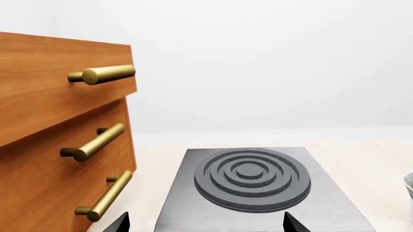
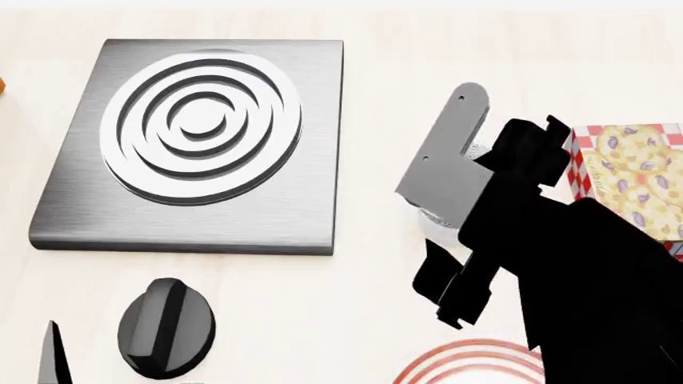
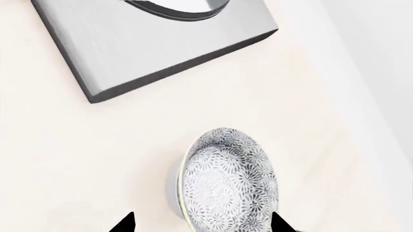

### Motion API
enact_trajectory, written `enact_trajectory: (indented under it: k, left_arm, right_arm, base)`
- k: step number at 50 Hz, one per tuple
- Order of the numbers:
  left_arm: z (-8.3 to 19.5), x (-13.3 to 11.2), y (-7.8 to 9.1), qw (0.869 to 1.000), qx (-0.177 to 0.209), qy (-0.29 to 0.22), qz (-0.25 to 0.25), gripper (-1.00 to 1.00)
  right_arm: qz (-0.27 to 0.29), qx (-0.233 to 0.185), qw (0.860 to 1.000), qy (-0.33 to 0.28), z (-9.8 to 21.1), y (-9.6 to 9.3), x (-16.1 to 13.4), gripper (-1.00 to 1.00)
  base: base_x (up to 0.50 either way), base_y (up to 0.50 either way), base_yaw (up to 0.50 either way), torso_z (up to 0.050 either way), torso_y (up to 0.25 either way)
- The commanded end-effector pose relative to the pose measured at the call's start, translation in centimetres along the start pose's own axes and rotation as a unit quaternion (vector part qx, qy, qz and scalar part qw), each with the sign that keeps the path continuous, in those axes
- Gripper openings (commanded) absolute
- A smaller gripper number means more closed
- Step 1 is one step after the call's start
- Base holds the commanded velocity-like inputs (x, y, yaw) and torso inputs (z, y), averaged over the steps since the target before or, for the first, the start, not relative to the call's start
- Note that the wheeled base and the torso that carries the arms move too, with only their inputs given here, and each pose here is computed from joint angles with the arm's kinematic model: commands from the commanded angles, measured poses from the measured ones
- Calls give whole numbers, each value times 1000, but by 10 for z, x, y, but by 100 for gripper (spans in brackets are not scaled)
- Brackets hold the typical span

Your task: Pick the akita bowl on the ramekin and place it on the plate.

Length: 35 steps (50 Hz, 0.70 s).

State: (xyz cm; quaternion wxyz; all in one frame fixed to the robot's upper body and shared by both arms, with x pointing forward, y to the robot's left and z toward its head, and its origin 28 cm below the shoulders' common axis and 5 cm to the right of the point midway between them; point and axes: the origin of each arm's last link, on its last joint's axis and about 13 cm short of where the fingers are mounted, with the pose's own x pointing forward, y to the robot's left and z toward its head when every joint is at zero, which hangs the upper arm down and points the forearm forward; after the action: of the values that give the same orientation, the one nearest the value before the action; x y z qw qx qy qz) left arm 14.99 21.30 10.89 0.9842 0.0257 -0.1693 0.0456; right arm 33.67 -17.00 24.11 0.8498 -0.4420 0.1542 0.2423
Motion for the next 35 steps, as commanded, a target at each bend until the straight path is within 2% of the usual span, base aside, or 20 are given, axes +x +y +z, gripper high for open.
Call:
enact_trajectory:
  k: [1,17,25,35]
  left_arm:
    - [-1,0,0,1000,-1,1,1,100]
    - [-2,1,0,1000,-1,2,1,100]
    - [-3,1,0,1000,-2,2,1,100]
    - [-2,1,0,1000,-1,1,3,100]
  right_arm:
    - [5,-14,999,35,-4,-10,11,100]
    - [13,-9,999,35,-7,-12,30,100]
    - [24,-17,999,24,-5,-4,39,100]
    - [34,-4,999,29,-10,1,51,100]
  base:
    - [0,0,0,0,0]
    - [0,0,0,0,0]
    - [0,0,0,0,0]
    - [0,0,0,0,0]
